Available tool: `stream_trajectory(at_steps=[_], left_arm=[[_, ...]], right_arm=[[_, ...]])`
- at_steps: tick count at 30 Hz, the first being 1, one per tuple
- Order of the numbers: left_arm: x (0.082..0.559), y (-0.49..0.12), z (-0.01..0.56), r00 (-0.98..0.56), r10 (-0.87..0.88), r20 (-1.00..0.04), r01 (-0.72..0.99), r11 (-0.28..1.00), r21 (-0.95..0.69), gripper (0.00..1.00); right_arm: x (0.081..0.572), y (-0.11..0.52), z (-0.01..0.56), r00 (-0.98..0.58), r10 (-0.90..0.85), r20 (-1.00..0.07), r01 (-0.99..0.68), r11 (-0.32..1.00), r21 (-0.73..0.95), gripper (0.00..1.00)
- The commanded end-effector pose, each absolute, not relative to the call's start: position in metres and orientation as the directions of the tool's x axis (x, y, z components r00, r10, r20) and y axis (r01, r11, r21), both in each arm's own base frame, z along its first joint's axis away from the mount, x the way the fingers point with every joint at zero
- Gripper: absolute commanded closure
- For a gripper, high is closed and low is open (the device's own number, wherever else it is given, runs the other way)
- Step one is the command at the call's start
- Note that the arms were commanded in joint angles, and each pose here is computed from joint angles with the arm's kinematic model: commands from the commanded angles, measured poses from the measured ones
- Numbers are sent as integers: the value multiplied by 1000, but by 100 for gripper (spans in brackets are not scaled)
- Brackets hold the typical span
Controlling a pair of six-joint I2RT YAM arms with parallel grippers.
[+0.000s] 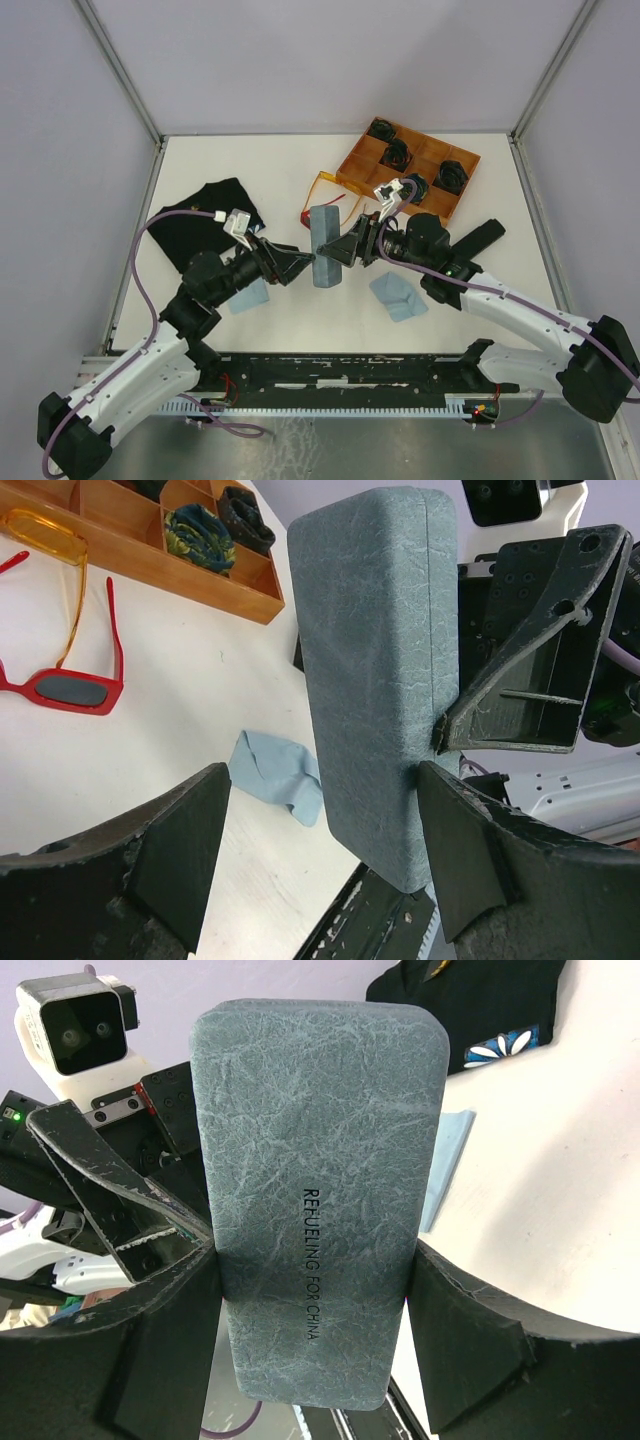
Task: Organize the sunglasses
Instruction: Open the sunglasses case.
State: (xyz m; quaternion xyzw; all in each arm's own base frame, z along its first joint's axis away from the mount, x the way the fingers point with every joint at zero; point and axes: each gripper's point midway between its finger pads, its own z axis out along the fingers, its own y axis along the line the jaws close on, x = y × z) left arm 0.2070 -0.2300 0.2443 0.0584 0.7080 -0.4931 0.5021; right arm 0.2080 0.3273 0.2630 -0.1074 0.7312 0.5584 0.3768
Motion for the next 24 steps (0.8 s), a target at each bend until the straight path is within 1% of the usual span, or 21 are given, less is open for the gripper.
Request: stream_trajectory(at_steps=[1,4,8,10,16,24], left_arm=[[225,-220,215,-496,-386,-778,491,614,-618,19],[224,-221,213,-507,-376,-776,491,614,-618,19],[219,-224,230,-488,-398,-777,532,570,-626,18],[215,-226,240,-481,-403,-778,554,547,-627,17],[210,-231,256,-476,-404,-781,594,507,-624,16],[210,-235,253,-488,-400,-776,600,492,-631,15]], right_arm=[[174,333,363,-608,331,-722,-743,82,664,100],[175,332,363,-604,331,-725,-743,96,662,100],[188,330,344,-600,318,-734,-715,199,671,100],[193,330,336,-601,313,-735,-704,228,673,100],[195,339,334,-622,319,-715,-696,194,691,100],[197,343,337,-627,319,-711,-696,179,695,100]])
